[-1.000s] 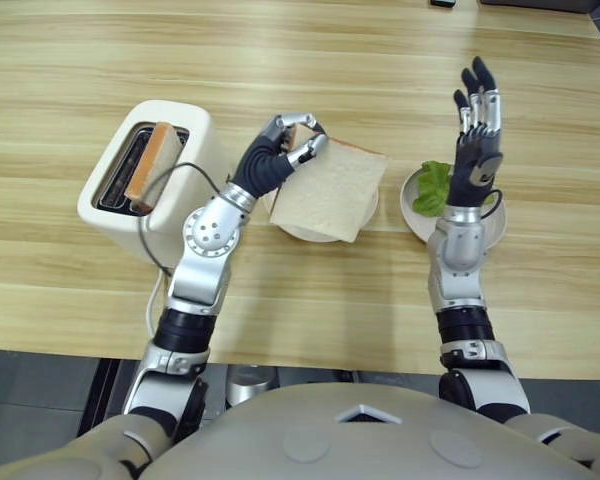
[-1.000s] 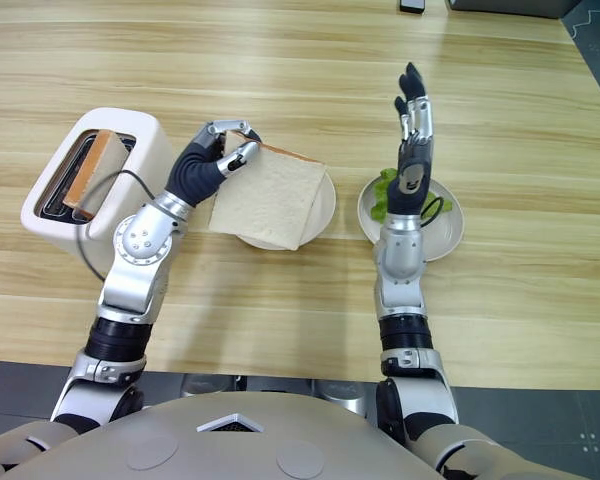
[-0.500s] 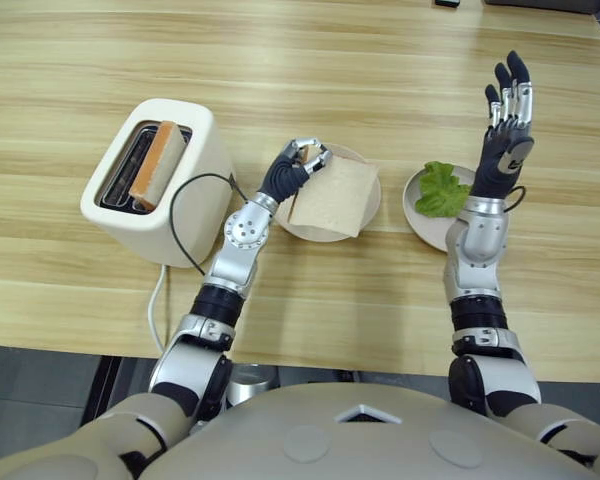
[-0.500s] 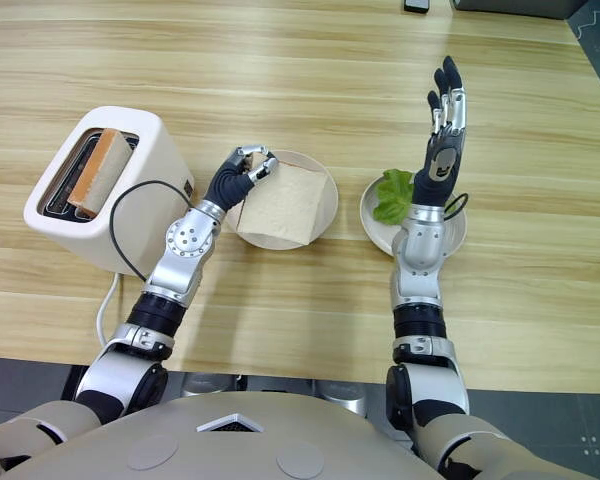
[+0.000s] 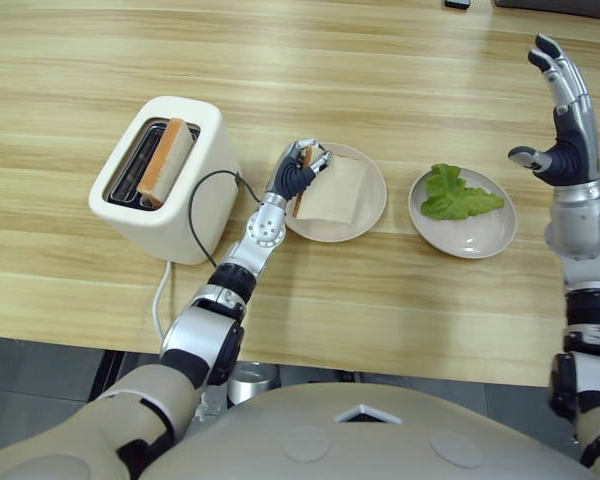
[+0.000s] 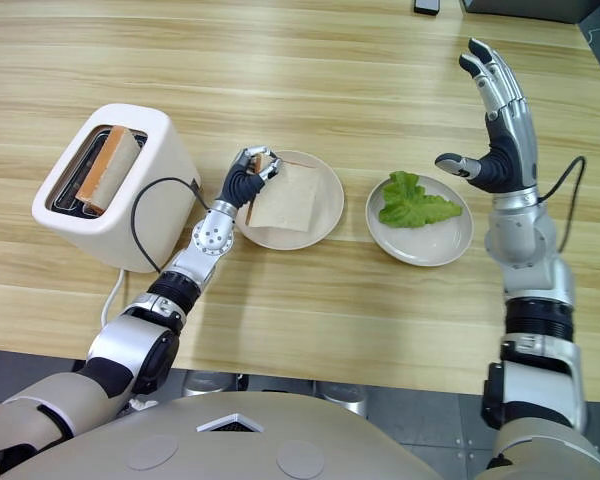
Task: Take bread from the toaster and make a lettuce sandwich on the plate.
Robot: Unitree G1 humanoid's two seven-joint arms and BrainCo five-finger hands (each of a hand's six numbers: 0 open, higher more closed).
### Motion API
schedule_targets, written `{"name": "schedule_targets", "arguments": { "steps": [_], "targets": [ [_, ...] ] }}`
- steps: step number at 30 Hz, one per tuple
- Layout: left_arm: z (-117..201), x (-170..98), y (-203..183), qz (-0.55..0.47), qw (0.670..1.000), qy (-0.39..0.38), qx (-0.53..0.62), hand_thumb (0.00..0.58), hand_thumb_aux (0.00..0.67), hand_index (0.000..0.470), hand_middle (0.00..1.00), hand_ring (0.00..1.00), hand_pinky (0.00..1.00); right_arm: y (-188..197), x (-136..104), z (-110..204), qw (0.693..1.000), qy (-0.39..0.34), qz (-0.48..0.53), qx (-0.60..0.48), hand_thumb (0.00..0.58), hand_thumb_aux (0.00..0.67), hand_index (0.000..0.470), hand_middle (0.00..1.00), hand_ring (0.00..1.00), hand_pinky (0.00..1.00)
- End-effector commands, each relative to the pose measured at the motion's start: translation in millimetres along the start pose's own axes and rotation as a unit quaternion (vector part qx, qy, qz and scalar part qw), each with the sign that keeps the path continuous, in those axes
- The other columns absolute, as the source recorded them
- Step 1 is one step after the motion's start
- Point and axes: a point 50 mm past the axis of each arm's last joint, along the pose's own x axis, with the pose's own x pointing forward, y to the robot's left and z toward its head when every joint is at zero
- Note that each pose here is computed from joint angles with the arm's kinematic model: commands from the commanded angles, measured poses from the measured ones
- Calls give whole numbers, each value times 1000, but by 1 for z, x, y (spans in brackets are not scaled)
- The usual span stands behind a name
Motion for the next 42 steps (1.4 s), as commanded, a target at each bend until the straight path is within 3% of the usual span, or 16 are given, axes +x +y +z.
{"name": "schedule_targets", "arguments": {
  "steps": [1,2,3,4,5,11,18,32,33,34,35,36,42],
  "targets": [
    [-4,0,-2,2,999,7,34,580,670,460,0,0,0,21,-16,-17,992,23,102,-75,0,0,0,0,0,0],
    [-4,0,-1,5,999,5,44,511,439,301,0,0,0,27,-21,-23,986,31,132,-96,0,0,0,0,0,0],
    [-4,-1,1,10,999,2,52,405,302,207,0,0,0,33,-26,-27,979,34,162,-122,0,0,0,0,0,0],
    [-4,-1,4,19,998,-3,60,108,66,45,0,0,0,39,-30,-31,970,34,190,-146,0,0,0,0,0,0],
    [-2,0,8,28,997,-10,70,0,0,0,0,0,0,45,-34,-34,963,33,213,-165,0,0,0,0,0,0],
    [17,-3,33,113,984,-83,113,0,0,0,0,0,0,68,-43,-44,935,35,273,-224,0,0,0,0,0,0],
    [42,-10,52,175,967,-147,110,0,0,0,0,0,0,80,-40,-47,924,39,289,-246,0,0,0,0,0,0],
    [96,-33,81,207,950,-226,51,0,0,0,0,0,0,111,-48,-41,907,49,334,-253,0,0,0,0,0,0],
    [98,-34,83,209,950,-228,49,0,0,0,0,0,0,113,-49,-40,906,48,337,-250,346,244,168,0,0,0],
    [100,-35,85,209,949,-229,48,0,0,0,0,0,0,115,-49,-38,906,46,339,-247,462,368,253,0,0,0],
    [101,-37,87,210,949,-230,47,0,0,0,0,0,0,117,-49,-36,907,44,341,-244,462,368,253,0,0,0],
    [101,-38,88,210,949,-229,46,0,0,0,0,0,0,119,-49,-35,908,43,341,-241,516,447,307,0,0,0],
    [96,-43,96,214,952,-214,41,0,0,0,0,0,0,122,-49,-32,913,45,335,-228,536,486,334,0,0,0]
  ]
}}
